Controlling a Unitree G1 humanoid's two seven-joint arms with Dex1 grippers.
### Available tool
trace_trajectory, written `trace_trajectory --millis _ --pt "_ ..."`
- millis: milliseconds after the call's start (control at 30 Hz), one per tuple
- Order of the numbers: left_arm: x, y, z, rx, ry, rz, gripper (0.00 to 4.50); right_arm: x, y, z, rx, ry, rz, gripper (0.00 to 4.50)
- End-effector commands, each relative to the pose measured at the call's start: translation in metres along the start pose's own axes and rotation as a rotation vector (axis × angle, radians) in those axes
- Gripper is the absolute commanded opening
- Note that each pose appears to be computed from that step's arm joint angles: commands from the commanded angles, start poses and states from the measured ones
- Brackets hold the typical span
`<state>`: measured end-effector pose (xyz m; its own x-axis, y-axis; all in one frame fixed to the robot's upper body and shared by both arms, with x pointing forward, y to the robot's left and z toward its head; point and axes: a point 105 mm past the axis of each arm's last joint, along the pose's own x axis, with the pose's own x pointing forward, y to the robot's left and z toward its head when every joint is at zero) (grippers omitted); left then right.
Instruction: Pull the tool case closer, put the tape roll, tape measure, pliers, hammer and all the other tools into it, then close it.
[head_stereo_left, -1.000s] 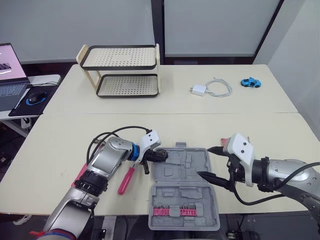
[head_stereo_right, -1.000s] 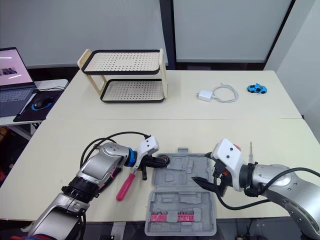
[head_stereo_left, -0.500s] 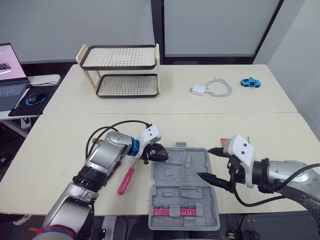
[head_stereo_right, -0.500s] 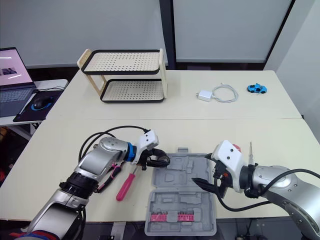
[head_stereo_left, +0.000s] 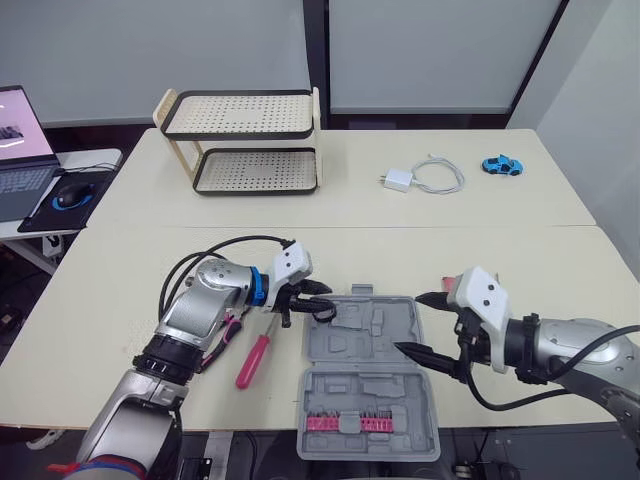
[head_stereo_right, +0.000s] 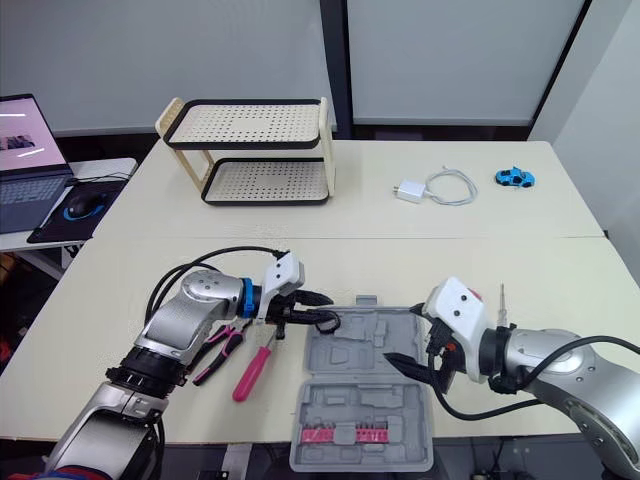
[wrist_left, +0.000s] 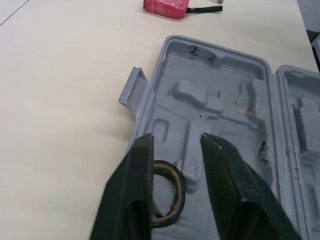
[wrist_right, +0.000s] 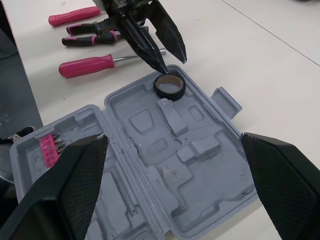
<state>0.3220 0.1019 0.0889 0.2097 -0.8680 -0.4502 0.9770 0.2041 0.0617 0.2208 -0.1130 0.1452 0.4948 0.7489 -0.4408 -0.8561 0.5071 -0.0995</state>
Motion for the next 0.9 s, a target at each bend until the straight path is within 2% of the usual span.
trace_trajectory --millis 33,367,733,900 --pt "0.002 0.001 0.001 0.033 -0.028 0.008 0.69 -0.002 0.002 0.011 -0.048 -0.039 -0.003 4.50" --pt "0.014 0.003 -0.017 0.018 -0.030 0.019 0.69 -0.001 0.003 0.011 -0.046 -0.043 -0.001 4.50" --pt "0.026 0.002 -0.051 0.037 0.073 0.031 0.69 -0.001 0.005 0.012 -0.047 -0.044 0.004 4.50" --pt "0.027 0.002 -0.052 0.023 0.053 0.024 0.69 -0.002 0.004 0.013 -0.050 -0.047 0.001 4.50"
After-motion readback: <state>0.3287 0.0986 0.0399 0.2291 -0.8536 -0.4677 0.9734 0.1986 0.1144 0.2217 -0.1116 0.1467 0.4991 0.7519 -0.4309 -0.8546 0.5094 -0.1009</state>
